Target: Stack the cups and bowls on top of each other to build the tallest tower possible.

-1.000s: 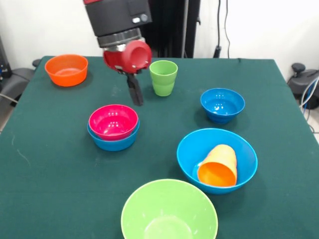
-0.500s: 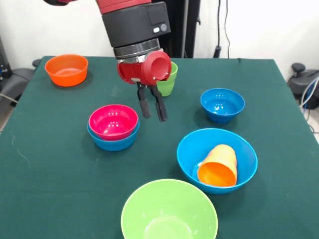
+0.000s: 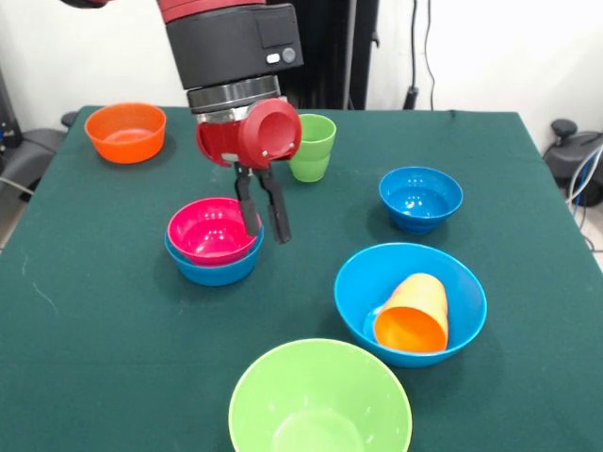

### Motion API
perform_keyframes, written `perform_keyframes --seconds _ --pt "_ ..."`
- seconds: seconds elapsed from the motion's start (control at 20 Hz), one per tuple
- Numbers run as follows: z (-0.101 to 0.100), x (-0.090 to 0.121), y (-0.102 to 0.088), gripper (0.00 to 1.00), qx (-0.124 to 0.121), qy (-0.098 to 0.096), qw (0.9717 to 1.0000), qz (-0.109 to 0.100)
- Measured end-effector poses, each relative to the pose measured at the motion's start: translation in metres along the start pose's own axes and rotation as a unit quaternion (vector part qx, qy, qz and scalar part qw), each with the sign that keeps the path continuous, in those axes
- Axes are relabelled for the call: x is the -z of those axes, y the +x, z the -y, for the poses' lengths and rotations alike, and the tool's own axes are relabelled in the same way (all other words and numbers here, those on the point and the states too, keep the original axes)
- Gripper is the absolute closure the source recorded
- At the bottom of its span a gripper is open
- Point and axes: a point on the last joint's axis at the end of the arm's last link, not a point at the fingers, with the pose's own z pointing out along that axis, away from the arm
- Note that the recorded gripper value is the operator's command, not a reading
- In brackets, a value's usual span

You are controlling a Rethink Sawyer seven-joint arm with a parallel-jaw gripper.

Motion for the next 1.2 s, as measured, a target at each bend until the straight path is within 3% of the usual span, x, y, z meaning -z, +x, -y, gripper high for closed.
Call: perform_keyframes --seconds 0.4,0.75,1.2 --pt "-0.047 -0.022 -0.022 0.0 -0.006 -0.031 0.9992 0.023" --pt "-0.091 -0.053 0.002 0.0 -0.018 -0.052 0.9985 0.007" --pt "-0.105 -0.071 0.027 0.0 -0.031 -0.061 0.9975 -0.02"
